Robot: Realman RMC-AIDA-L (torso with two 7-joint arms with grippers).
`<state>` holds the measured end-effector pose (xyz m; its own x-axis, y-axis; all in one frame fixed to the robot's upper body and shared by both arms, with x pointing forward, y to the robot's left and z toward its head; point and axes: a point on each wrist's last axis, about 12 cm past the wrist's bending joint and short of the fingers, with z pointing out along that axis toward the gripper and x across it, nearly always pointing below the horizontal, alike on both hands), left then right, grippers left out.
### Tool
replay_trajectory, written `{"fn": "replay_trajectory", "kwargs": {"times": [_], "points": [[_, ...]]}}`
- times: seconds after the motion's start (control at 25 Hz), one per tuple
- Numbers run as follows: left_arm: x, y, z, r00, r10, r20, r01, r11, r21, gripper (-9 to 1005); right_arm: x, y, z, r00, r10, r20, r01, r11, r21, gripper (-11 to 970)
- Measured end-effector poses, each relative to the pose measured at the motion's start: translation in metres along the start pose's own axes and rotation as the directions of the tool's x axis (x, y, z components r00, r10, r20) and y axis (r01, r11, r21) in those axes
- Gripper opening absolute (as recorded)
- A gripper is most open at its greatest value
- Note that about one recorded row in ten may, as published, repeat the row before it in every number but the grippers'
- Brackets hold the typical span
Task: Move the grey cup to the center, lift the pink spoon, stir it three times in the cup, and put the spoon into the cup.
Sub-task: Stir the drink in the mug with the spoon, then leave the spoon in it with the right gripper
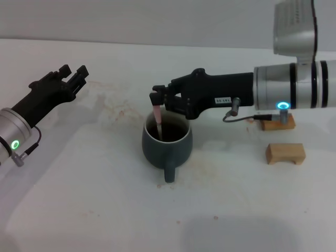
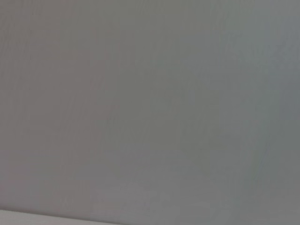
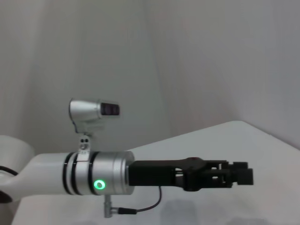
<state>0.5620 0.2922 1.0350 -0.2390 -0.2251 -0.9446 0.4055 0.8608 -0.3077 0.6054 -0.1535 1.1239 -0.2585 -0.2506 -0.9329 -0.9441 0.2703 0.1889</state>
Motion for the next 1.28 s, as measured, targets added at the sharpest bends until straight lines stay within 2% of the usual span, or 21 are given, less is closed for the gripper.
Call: {"fn": "replay_trajectory", "kwargs": {"times": [0.44, 0.68, 0.96, 1.28], "points": [[-0.001, -0.001, 0.003, 1.000, 0.003, 0.000, -0.003, 1.000, 0.003, 504, 0.022, -0.001, -0.022, 0.997, 0.077, 0.008, -0.078, 0.996, 0.043, 90], [-0.001, -0.004, 0.005, 1.000, 0.005, -0.001, -0.005, 1.000, 0.012, 504, 0.021, -0.010, -0.032, 0.996, 0.078, 0.030, -0.081, 0.991, 0.103, 90], [0.002, -0.005, 0.002, 1.000, -0.004, -0.001, 0.004, 1.000, 0.011, 505, 0.009, -0.020, -0.025, 1.000, 0.020, 0.018, -0.022, 0.987, 0.159, 90], [0.006, -0.005, -0.004, 1.000, -0.014, 0.002, 0.014, 1.000, 0.010, 505, 0.001, -0.016, -0.006, 1.000, -0.017, -0.001, 0.017, 0.992, 0.122, 90]]}}
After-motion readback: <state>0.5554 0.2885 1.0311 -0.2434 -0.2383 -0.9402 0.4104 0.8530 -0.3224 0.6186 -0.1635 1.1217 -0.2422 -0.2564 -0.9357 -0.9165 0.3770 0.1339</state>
